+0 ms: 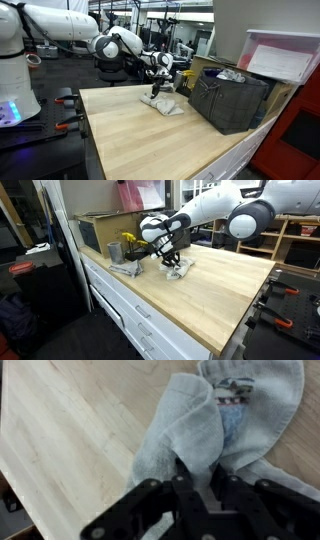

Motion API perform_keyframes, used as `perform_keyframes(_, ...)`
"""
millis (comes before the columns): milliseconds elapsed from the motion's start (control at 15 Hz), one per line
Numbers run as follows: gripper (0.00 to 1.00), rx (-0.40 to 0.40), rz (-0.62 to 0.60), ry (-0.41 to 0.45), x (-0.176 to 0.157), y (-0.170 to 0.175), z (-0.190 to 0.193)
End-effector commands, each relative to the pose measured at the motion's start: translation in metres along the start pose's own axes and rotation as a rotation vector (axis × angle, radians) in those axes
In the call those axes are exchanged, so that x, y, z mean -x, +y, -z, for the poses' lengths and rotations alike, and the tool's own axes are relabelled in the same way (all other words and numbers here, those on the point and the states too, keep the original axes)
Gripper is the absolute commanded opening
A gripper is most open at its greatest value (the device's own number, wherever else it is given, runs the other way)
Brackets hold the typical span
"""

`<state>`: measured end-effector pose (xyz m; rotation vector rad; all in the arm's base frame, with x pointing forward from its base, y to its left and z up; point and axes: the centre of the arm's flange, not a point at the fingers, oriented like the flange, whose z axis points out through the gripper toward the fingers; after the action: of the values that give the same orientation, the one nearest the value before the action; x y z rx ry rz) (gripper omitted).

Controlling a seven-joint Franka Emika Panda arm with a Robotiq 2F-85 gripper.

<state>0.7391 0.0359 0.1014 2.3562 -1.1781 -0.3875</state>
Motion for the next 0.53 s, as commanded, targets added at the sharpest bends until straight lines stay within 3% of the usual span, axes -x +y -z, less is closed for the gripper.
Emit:
perform_keyframes(0,0.0,0.012,0.013,-0.026,-0.004,0.014,0.014)
perform_keyframes(467,0.02,-0.03,-0.018,0.046,-0.012,0.033,0.069)
